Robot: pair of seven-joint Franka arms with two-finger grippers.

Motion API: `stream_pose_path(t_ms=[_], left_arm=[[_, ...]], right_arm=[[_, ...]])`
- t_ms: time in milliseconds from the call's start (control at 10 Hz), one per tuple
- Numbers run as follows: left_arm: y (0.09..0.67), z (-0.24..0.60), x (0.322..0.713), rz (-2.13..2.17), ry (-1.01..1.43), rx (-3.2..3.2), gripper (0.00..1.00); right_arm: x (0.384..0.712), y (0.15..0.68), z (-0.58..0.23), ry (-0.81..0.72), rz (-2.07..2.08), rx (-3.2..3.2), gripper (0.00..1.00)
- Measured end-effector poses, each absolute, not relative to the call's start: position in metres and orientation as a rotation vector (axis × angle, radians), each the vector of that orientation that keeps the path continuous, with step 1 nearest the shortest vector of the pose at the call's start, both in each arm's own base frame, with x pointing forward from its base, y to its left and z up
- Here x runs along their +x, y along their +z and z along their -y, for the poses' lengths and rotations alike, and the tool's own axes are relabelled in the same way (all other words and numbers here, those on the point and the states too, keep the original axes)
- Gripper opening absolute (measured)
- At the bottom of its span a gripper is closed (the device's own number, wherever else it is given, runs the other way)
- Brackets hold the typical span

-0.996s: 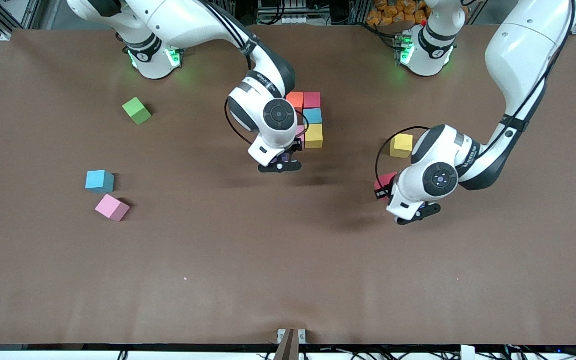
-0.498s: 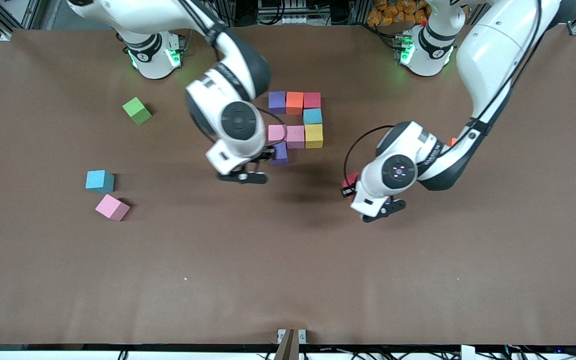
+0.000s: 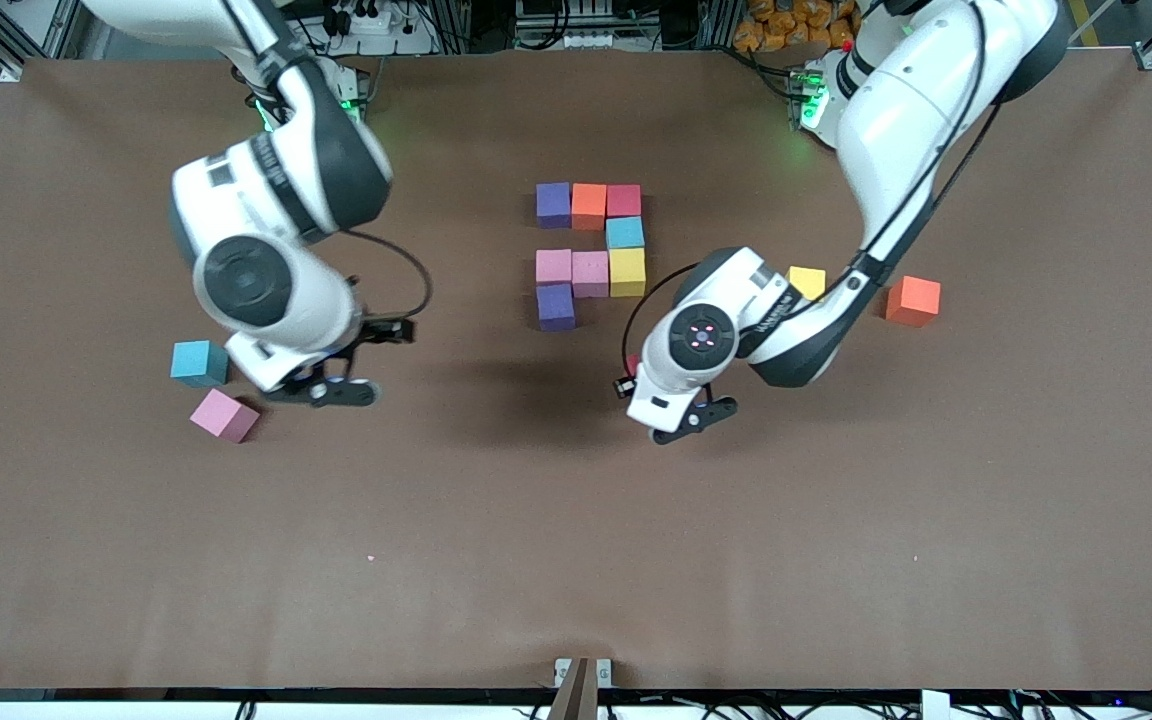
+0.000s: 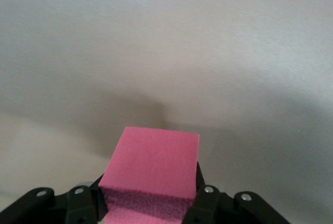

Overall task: Form number 2 with 11 blocks
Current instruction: 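Withdraw the right gripper while the left gripper carries hot-pink toward blue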

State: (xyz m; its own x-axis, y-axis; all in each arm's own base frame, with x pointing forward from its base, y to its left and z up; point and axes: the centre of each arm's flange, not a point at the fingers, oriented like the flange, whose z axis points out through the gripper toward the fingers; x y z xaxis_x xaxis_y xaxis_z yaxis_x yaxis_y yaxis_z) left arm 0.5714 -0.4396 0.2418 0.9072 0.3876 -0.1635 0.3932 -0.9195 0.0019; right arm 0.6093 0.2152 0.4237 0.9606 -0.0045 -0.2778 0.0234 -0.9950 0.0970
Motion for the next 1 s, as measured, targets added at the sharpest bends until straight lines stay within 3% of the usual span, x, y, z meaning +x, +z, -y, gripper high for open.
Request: stream_pose_path(t_ms=[199,398,697,996], left_arm=[[0.232,0.465,0.562,-0.608,-0.212,3.020,0.56],[0.223,0.483,0.554,-0.582,-0.178,3.002,0.56],[0.217,0.506,0.545,-0.543,-0.164,2.987,0.56],[0.211,0.528,0.525,-0.496,-0.183,2.990,0.56]], right_arm=[[0.624,0.419,-0.144,-0.472,-0.151,3.034,1.00],[0.624,0.455,-0.070,-0.445,-0.288,3.070,1.00],[0.588,0.548,0.025,-0.277,-0.296,3.114,1.00],[0.576,0.557,0.031,-0.251,-0.293,3.121,1.00]])
